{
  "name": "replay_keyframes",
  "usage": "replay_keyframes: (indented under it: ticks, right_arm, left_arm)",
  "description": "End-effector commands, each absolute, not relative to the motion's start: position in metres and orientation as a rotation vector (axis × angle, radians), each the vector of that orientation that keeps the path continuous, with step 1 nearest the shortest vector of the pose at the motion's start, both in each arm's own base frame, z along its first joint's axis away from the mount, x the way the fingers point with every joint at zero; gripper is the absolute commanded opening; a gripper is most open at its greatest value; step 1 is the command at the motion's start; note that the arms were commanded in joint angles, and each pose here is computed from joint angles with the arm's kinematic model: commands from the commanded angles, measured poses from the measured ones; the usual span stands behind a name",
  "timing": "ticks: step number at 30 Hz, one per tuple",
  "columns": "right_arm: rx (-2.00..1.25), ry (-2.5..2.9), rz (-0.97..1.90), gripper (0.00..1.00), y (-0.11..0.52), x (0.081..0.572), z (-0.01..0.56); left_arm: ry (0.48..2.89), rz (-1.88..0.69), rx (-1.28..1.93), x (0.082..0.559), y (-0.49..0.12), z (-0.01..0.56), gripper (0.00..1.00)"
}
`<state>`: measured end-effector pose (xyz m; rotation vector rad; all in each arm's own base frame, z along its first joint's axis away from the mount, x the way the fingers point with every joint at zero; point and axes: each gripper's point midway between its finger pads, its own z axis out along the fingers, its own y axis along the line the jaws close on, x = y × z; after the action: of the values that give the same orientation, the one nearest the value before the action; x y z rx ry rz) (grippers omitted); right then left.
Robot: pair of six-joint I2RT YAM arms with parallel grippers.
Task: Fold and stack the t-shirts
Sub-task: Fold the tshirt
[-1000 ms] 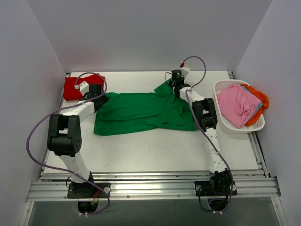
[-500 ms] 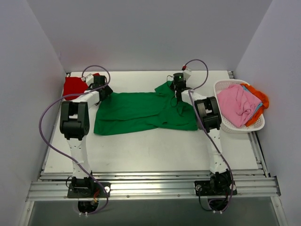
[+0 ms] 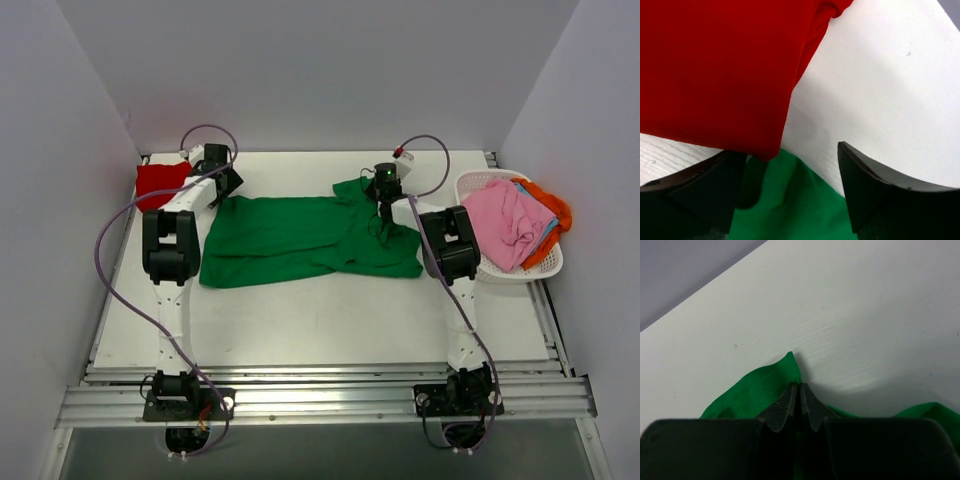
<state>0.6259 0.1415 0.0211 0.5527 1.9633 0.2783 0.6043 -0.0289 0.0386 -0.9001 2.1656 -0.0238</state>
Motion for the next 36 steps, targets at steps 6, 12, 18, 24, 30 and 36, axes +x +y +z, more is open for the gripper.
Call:
replay_keyframes:
  ticks: [6,12,18,24,30,36]
  right_arm:
    - [0.58,1.962,0.282,0.0,0.13,0.614,0.035]
    - [0.592,1.979,0.279,0.0,0.126,0.601,0.025]
    - [0.601,1.988,0.269,0.0,0.123,0.593,0.021]
    - [0.605,1.999,0.259,0.0,0.121,0.588,0.015]
    - [0.603,1.994,0.259,0.0,0.12,0.589,0.017]
    - [0.568,1.927,0.297,0.0,0.123,0.611,0.058]
  left_arm:
    - [2.197,-0.037,-0.902,0.597,-0.029,0.042,0.58]
    - [2.196,-0.053,-0.884,0.589,-0.031,0.045,0.45]
    - [2.202,-0.07,-0.862,0.58,-0.032,0.048,0.42]
    - [2.185,-0.091,-0.85,0.573,-0.032,0.051,0.35]
    - [2.194,-0.057,-0.852,0.579,-0.029,0.051,0.02]
    - [2.139,-0.019,-0.79,0.594,-0.023,0.07,0.02]
